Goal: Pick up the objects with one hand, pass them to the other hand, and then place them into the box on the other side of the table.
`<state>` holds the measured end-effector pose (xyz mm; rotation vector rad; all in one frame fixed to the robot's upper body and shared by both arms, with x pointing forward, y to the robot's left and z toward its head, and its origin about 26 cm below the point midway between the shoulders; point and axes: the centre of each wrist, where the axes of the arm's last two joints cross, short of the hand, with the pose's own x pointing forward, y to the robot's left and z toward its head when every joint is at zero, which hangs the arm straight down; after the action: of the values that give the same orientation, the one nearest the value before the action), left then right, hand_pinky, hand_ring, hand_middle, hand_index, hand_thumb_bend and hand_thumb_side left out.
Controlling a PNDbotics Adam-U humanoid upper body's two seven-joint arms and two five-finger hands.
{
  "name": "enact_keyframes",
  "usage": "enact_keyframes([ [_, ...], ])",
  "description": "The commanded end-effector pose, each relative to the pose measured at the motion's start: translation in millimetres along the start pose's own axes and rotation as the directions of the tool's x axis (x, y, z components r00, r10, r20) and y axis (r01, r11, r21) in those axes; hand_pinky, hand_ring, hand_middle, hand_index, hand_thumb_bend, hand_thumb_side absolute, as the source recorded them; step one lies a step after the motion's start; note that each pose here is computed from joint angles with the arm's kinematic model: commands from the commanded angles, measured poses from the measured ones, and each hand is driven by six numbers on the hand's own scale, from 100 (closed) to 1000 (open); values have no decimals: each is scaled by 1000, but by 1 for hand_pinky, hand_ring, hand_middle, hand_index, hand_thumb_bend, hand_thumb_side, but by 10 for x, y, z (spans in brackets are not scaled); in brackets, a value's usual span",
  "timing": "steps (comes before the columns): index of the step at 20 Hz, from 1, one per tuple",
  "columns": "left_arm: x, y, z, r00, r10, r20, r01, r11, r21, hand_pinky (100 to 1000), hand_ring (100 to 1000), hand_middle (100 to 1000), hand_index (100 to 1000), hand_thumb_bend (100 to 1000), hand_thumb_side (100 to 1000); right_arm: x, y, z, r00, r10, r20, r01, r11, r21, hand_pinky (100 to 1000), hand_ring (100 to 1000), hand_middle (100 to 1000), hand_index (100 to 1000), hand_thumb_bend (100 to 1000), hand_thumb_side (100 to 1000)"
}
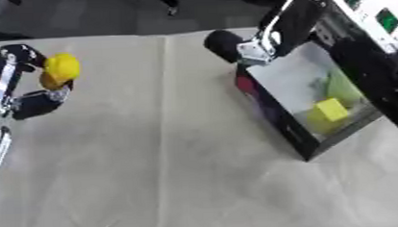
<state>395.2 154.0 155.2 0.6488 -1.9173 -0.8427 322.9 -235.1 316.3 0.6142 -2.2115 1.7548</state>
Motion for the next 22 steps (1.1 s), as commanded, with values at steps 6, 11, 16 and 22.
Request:
enact_keyframes([
  [6,160,-32,-95,992,78,104,-78,997,4,701,652,541,455,253,100,-62,-28,-157,997,65,33,-67,997,48,995,962,1000,1000,100,139],
  [11,253,-98,-112,984,106,145,-107,994,2,700,651,540,454,249,100,-123,-7,-263,995,82,55,-86,993,78,992,963,1000,1000,100,146],
  [16,328,-146,-116,975,123,183,-128,992,13,700,650,539,452,242,100,-203,31,-347,992,100,70,-108,987,119,990,965,1000,1000,100,159],
  [22,426,-217,-121,962,145,230,-150,989,6,701,650,538,451,239,100,-312,47,-399,990,122,76,-132,981,139,989,966,1000,1000,100,164],
])
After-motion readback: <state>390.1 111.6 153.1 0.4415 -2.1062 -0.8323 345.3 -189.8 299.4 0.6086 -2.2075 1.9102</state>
